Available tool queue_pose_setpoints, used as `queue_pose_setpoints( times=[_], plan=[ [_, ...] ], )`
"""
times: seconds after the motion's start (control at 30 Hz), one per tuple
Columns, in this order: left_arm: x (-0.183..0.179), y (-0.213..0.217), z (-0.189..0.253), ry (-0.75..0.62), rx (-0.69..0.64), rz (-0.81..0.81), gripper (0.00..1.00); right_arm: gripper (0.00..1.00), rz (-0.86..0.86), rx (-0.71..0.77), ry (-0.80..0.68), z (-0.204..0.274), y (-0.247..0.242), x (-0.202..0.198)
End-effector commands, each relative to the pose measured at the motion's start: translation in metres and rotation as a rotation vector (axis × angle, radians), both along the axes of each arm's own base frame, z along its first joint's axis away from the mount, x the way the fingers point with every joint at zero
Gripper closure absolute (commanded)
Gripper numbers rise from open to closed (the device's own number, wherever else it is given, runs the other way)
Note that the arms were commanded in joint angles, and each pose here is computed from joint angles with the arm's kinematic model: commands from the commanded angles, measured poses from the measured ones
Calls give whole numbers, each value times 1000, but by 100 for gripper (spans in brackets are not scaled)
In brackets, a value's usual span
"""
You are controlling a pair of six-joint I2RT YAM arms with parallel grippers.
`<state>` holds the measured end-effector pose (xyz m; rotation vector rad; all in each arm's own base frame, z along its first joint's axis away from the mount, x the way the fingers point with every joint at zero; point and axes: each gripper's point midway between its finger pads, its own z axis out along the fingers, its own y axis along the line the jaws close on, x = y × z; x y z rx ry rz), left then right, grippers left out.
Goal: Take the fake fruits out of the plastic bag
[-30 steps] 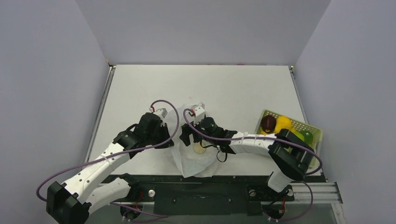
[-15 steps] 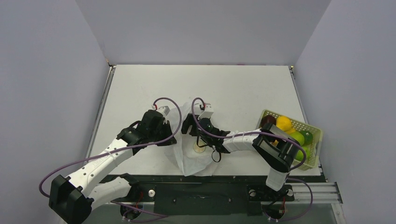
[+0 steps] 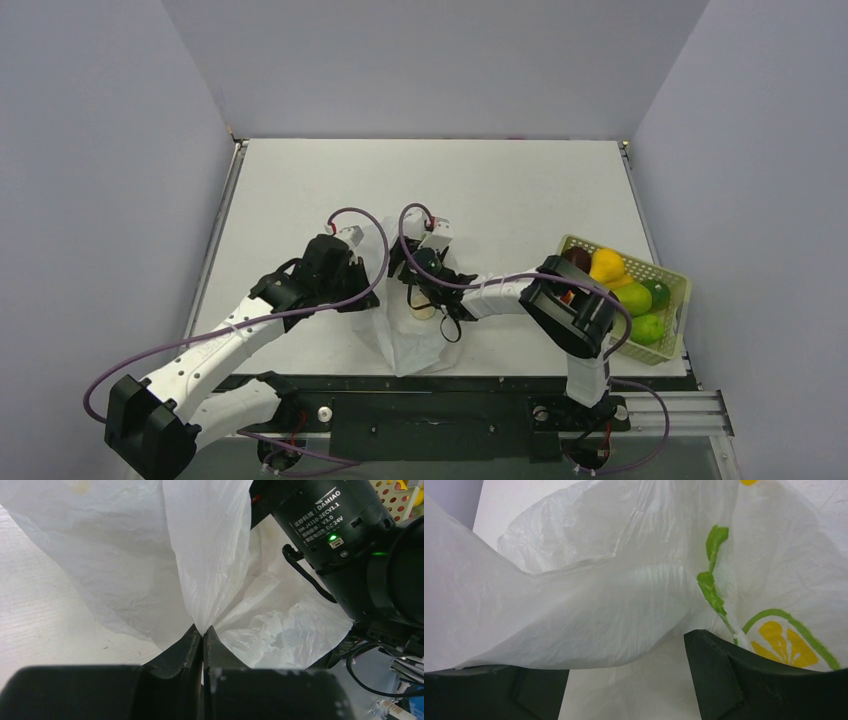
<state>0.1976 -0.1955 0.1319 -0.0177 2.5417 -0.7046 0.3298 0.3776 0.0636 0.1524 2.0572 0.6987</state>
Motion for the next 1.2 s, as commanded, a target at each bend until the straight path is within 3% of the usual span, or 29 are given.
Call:
queue_pose_setpoints(
  times=[0.0,0.17,0.4,0.53,0.57,0.63,0.87,1.17],
  plan=[
    [9,-10,25,-60,-66,-13,100,23,-69,19,-51,14,10,15],
    [7,-12,23,-51,-81,-15,100,18,-77,58,-66,14,37,27],
    [-2,-4,25,-50,-93,21,100,17,-155,-51,-20,-10,75,50],
    [-7,12,27,-64,-68,66,100,30,-239,-175,32,-32,47,53],
    [-6,17,27,-72,-54,86,100,43,-254,-165,31,-28,39,59],
    [-7,28,25,-75,-28,121,100,56,-236,-172,28,-28,25,62],
    [1,53,24,-84,23,203,100,72,-37,-205,-90,-2,-10,55],
    [24,48,15,-77,26,227,100,78,352,-23,-207,76,9,-2]
  ],
)
